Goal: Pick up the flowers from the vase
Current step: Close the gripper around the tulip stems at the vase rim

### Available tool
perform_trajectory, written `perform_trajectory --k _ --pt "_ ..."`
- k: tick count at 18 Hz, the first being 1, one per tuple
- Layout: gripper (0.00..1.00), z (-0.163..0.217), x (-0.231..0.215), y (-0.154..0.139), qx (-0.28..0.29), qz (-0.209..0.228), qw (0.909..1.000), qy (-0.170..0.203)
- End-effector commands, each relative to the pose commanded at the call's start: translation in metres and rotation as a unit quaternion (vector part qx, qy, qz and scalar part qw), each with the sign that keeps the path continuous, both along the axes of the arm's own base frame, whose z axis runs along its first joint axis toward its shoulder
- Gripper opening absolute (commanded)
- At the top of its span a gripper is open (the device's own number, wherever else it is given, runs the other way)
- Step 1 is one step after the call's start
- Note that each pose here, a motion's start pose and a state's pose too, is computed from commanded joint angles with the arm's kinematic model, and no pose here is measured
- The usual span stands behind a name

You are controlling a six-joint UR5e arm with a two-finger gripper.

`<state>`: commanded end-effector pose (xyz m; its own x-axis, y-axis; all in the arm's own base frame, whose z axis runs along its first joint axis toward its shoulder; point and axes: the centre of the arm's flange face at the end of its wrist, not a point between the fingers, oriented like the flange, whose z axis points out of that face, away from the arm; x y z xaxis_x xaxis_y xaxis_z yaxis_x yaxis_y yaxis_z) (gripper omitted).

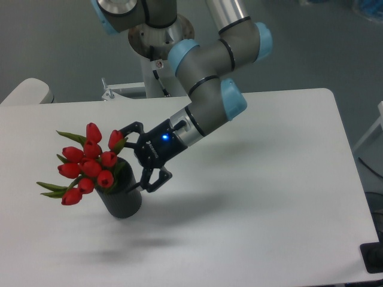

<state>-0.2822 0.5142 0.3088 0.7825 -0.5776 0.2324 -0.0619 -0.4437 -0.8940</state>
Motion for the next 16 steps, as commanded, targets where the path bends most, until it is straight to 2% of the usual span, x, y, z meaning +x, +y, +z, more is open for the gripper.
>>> perform_trajectory --k 4,5,8,9,10,16 --pt "1.0 -0.001 0.009 0.005 0.01 -0.008 0.9998 0.011" --pt "0.93 0.0 0.015 0.009 0.015 -0.014 0.9997 0.016" --pt "0.48 -0.001 0.017 0.011 0.023 -0.016 0.9993 0.023" --pt "0.35 0.0 0.016 0.011 0.025 -0.016 0.9992 0.025" --pt "0.27 0.0 0.015 0.01 0.025 -0.015 0.9993 0.025" --pt "0.14 0.008 0.014 0.001 0.025 -0.004 0.9994 0.022"
